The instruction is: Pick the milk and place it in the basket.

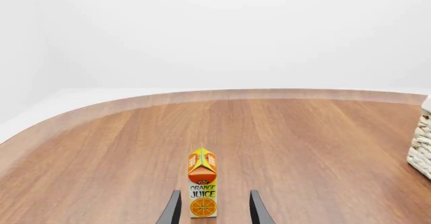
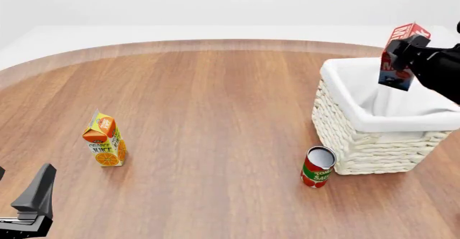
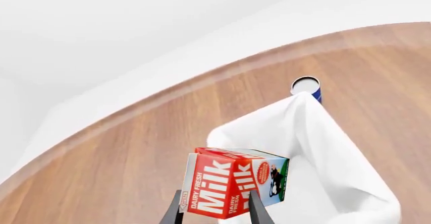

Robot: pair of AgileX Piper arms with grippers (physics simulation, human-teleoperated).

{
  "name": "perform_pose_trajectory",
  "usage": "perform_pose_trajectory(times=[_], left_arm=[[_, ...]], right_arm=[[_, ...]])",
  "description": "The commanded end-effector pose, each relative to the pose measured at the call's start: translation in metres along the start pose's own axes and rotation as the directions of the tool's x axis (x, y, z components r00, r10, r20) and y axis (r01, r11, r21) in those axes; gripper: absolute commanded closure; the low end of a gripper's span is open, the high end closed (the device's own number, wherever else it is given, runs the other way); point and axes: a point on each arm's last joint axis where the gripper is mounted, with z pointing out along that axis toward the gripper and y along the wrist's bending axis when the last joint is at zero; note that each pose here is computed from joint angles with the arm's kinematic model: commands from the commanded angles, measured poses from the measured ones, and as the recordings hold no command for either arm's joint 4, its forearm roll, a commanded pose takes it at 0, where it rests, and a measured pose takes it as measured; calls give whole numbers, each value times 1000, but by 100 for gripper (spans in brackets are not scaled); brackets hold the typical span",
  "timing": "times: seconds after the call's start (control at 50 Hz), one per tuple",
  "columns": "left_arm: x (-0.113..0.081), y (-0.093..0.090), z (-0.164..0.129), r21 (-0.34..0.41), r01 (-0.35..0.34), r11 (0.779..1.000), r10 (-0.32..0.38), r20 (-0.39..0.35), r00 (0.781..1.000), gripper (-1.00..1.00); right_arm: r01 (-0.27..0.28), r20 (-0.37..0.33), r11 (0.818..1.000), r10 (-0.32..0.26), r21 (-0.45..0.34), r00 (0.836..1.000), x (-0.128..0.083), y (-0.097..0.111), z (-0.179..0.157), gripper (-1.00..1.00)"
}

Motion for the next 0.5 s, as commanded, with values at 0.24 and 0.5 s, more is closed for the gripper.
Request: perform_pose_trajectory(times=[0.24, 0.5], left_arm=[[0, 0, 0, 0, 0, 1000, 0, 0, 1000, -100], [0, 0, 0, 0, 0, 1000, 0, 0, 1000, -100]], right_arm=[[-16, 3, 1000, 16, 12, 1000, 9, -7, 34, 100], [-23, -5, 999, 23, 34, 1000, 15, -16, 53, 100]])
